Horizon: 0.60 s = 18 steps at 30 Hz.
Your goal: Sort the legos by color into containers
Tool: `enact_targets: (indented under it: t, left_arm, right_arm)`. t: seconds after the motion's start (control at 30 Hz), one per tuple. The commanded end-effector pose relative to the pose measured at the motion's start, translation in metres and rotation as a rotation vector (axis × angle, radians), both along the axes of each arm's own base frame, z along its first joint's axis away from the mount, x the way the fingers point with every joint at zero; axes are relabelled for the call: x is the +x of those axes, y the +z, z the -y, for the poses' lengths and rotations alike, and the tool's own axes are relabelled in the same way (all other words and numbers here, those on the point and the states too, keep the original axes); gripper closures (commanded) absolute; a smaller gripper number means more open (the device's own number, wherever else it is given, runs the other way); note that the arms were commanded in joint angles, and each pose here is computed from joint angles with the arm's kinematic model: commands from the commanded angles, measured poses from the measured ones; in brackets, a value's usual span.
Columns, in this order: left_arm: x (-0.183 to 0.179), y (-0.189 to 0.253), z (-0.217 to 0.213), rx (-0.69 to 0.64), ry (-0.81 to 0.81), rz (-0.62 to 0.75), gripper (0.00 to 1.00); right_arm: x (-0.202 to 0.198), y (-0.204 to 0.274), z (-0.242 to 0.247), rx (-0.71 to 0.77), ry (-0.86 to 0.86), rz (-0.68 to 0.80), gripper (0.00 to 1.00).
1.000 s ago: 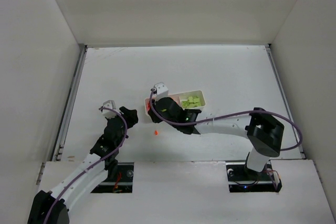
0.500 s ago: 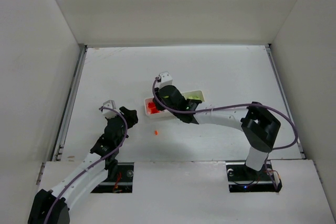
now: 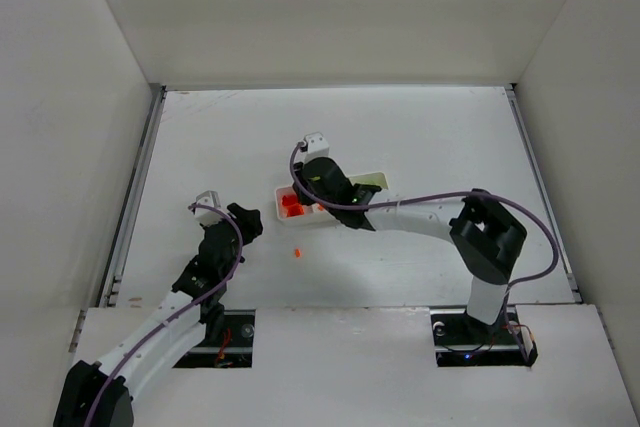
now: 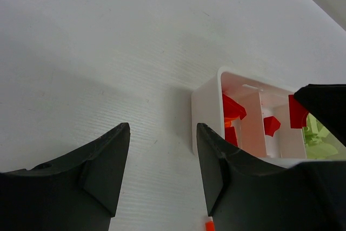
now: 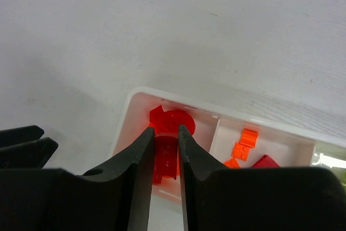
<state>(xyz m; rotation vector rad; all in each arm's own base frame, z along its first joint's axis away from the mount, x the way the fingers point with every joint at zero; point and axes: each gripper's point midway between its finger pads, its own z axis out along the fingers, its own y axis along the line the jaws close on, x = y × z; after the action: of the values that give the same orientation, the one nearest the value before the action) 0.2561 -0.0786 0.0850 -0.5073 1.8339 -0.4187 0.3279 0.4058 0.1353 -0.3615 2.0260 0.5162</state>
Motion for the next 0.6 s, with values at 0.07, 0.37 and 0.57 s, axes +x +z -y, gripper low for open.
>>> enact_targets:
  t: [0.07, 0.37, 0.57]
  left_arm:
    - [0.003, 0.006, 0.004, -0.022, -0.006, 0.026, 0.51]
    - [0.003, 0.006, 0.007, -0.024, -0.015, 0.029, 0.52]
    - [0.002, 0.005, 0.01, -0.017, -0.026, 0.027, 0.55]
  right_arm:
    - [0.011, 0.006, -0.024, 0.052, 0.019, 0.02, 0.72]
    - [0.006, -0.011, -0.03, 0.034, 0.026, -0.008, 0.7]
    - [-0.002, -0.015, -0.033, 0.028, 0.035, -0.02, 0.68]
